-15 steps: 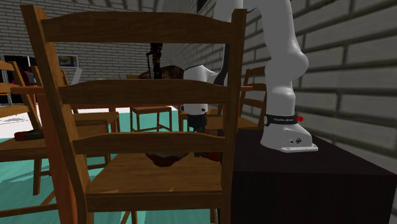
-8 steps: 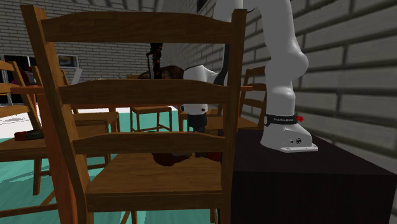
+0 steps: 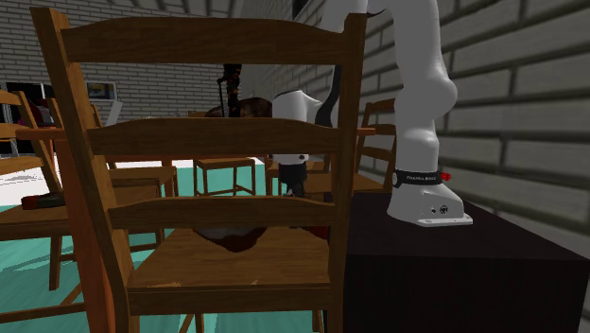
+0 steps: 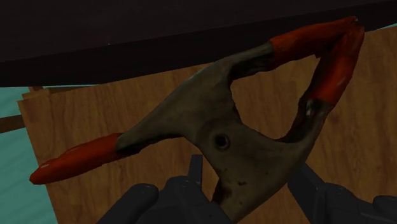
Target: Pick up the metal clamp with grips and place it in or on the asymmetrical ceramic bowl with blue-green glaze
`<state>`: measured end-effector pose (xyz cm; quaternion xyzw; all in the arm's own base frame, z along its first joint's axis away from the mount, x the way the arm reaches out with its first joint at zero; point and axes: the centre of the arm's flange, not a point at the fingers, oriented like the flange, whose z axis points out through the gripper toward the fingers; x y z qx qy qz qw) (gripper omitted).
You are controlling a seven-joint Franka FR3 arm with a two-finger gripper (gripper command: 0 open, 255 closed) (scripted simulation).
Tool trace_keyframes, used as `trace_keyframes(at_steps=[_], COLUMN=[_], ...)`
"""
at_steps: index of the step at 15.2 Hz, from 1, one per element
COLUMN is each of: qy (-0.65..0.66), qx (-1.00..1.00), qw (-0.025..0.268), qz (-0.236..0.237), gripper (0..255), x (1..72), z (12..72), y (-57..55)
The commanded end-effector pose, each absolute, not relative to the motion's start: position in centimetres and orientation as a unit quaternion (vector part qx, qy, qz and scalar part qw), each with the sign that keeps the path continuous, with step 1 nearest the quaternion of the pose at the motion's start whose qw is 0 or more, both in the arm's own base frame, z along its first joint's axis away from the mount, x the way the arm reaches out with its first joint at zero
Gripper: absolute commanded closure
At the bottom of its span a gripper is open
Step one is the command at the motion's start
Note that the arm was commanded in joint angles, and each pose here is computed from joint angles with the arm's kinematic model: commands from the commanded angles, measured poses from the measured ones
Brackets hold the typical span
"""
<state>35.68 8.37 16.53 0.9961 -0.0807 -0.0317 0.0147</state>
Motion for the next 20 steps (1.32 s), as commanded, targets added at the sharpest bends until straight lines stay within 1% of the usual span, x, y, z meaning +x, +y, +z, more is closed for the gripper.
trace_keyframes(at_steps=[1,20], qy=[-0.081,-0.081], qx=[0.996,0.996], qw=[0.015,0.015], qz=[-0.032,-0.032], gripper=[255,255], x=[35.6,35.6], z=[17.6,27.6], y=[8.4,8.4])
